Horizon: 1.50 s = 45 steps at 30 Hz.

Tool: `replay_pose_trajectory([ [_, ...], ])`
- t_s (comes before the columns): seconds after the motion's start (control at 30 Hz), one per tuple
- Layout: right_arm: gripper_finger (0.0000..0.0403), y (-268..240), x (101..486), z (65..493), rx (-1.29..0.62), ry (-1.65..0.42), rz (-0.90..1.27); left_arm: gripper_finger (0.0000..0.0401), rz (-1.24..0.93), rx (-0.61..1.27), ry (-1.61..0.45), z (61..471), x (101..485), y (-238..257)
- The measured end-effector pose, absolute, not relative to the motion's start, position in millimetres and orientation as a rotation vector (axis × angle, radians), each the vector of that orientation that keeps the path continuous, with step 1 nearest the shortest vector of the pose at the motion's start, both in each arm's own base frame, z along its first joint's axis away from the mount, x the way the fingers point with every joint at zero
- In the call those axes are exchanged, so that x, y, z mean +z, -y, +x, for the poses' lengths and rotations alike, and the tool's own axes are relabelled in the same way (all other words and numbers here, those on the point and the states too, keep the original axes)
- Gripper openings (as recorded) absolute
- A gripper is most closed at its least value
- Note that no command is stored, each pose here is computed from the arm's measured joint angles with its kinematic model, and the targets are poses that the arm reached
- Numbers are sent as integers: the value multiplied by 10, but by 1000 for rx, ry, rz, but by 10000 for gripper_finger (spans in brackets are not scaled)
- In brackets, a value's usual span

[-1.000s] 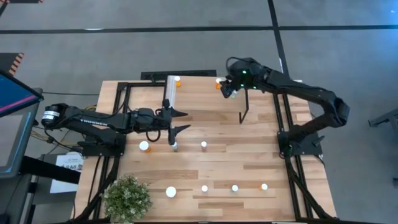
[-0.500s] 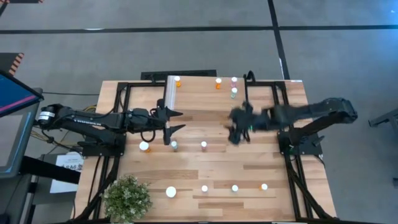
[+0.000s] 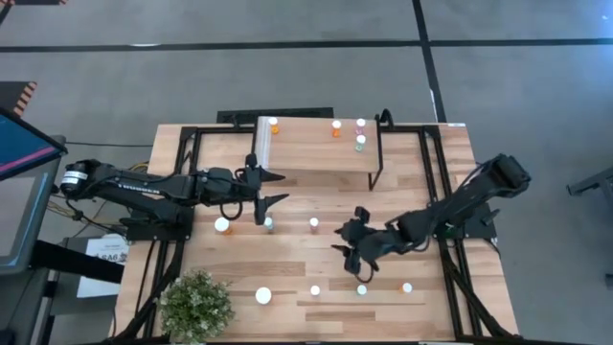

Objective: Pick and place medicine bottles onto shelf by color
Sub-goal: Put the top pink small pill bottle on the shelf

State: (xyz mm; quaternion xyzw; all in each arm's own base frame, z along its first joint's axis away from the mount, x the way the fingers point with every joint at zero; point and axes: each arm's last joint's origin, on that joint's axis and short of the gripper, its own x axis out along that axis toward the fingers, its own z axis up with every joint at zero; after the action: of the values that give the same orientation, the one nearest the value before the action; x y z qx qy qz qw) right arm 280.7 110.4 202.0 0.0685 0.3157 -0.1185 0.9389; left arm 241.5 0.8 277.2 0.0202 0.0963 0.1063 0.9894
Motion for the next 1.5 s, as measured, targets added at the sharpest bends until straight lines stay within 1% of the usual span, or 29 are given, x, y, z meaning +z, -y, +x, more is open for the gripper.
replay_pose_trajectory([
  [0.17,221,-938,1769,2943,-319,-702,129,229,44,213,-192,2415,2773,-8],
  [0.33,221,-778,1613,3091,-303,-725,161,229,47,214,-194,2415,2773,-9],
  [0.4,221,-723,1598,3147,-289,-708,167,229,48,213,-195,2415,2772,-8],
  [0.57,221,-595,1531,3090,-283,-676,190,229,57,188,-208,2414,2760,-2],
  [0.73,221,-564,1472,2943,-242,-572,196,229,67,187,-219,2412,2750,-2],
  [0.87,221,-551,1390,2925,-213,-481,193,229,66,189,-210,2414,2760,-3],
  [1.17,221,-453,1102,3054,-239,-467,199,229,66,190,-212,2413,2758,-4],
  [1.5,221,-349,999,3284,-201,-451,243,229,66,191,-212,2413,2758,-4],
])
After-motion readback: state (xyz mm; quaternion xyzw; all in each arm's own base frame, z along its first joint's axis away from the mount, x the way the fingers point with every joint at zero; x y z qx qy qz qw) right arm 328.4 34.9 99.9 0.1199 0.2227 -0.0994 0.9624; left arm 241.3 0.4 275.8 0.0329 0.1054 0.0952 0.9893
